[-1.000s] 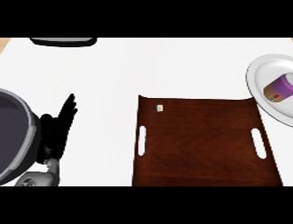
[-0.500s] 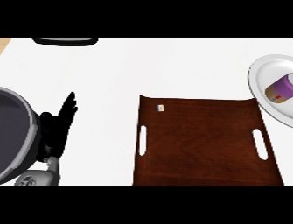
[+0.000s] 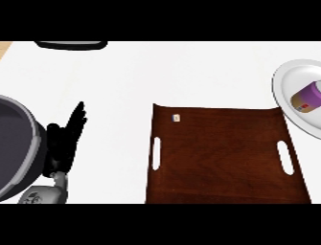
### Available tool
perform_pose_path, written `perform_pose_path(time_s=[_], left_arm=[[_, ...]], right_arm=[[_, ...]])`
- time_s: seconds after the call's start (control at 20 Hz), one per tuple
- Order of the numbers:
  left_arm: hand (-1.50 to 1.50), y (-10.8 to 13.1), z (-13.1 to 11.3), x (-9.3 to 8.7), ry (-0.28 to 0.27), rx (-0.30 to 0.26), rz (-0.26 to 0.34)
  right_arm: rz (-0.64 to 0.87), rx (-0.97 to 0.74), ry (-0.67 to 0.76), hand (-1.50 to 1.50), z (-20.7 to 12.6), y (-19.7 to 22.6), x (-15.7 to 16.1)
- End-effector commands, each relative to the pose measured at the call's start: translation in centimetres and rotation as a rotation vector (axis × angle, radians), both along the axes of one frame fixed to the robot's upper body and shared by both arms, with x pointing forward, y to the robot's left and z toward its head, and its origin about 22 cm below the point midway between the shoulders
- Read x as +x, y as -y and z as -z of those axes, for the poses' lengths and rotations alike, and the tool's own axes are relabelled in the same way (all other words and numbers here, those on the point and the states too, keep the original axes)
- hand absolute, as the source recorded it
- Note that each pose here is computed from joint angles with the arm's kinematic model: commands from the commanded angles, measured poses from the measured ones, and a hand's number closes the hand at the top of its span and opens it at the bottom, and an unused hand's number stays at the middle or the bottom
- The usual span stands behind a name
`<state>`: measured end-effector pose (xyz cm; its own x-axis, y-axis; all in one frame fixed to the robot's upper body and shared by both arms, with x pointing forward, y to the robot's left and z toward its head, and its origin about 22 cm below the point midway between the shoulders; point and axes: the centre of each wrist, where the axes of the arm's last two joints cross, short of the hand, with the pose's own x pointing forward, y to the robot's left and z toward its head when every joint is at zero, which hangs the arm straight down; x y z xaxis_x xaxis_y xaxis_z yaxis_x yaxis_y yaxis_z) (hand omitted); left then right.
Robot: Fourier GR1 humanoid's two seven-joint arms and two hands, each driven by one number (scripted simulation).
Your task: Pick the can from the tray and place it in the plate
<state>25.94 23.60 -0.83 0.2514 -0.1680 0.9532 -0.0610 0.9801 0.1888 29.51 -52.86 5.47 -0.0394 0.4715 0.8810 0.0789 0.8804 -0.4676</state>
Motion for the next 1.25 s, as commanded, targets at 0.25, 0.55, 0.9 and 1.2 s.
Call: perform_pose_path(time_s=[0.25,0.55,0.9,1.2], left_arm=[[0.0,0.6,0.2,0.0,-0.005,0.003,0.0],[0.0,-0.3,-0.2,-0.1,0.012,-0.002,0.003],[0.0,-0.6,-0.7,0.1,0.021,-0.006,0.006],[0.0,0.6,-0.3,-0.1,0.013,-0.015,0.01]], right_arm=[[0.038,0.012,0.03,-1.5,-0.8,2.2,-2.2],[0.069,0.002,0.065,-1.5,-0.4,2.3,-2.6],[0.183,0.007,0.059,-1.5,-1.1,3.4,-3.6],[0.184,-0.043,0.045,-1.5,-1.2,4.2,-4.7]])
